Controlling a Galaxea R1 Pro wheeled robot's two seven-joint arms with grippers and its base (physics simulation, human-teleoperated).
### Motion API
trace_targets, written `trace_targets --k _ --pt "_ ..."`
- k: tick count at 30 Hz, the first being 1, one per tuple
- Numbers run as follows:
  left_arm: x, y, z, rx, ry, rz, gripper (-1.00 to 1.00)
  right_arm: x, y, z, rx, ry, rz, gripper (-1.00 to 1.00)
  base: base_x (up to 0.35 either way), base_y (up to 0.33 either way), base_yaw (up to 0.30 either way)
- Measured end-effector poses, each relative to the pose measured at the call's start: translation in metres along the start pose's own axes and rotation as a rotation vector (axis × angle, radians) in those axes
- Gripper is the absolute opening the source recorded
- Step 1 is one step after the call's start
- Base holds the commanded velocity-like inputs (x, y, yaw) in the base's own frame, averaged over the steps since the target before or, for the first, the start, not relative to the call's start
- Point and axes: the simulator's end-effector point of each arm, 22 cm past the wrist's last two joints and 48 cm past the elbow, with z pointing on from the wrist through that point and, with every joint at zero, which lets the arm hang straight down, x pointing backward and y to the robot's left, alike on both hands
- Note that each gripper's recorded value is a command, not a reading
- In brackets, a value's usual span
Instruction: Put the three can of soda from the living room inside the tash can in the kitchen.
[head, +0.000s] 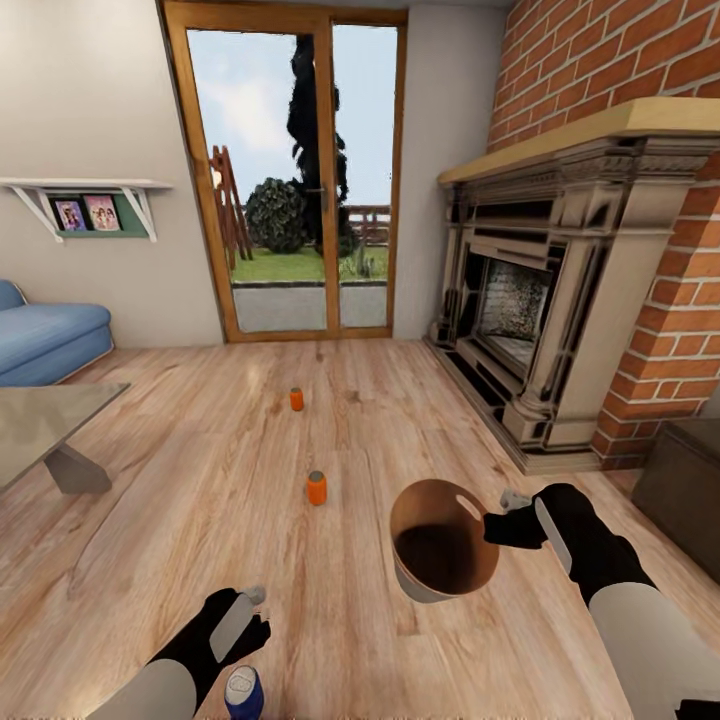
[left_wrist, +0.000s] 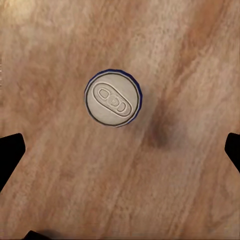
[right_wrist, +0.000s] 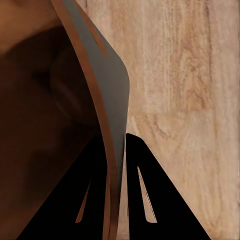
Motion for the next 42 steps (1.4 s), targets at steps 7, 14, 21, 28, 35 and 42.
trace_targets --k 7,14,21,28,35,42 --pt "0.014 0.014 0.017 -0.028 0.039 -0.005 1.0 -0.013 -0.002 0.0 0.004 -0.035 -0.014 -1.0 0.0 0.0 0.0" --pt "-0.004 0.033 0.03 0.001 0.027 -0.018 1.0 -0.013 -0.003 0.002 0.013 -0.065 -0.039 -1.0 0.0 0.0 0.0" --pt "0.002 0.026 0.039 0.02 0.045 -0.006 1.0 -0.016 -0.016 -0.004 0.034 -0.101 -0.057 -1.0 0.0 0.0 0.0" --pt "-0.011 0.012 0.041 0.033 0.048 0.001 1.0 -0.016 -0.023 0.0 0.038 -0.107 -0.061 -1.0 0.0 0.0 0.0" --pt "-0.044 -0.008 0.036 0.053 0.038 0.015 1.0 -0.012 -0.023 0.001 0.049 -0.126 -0.087 -1.0 0.0 0.0 0.0" --pt "-0.033 -0.008 0.048 0.03 0.066 0.069 1.0 -0.004 -0.025 0.006 0.049 -0.129 -0.095 -1.0 0.0 0.0 0.0"
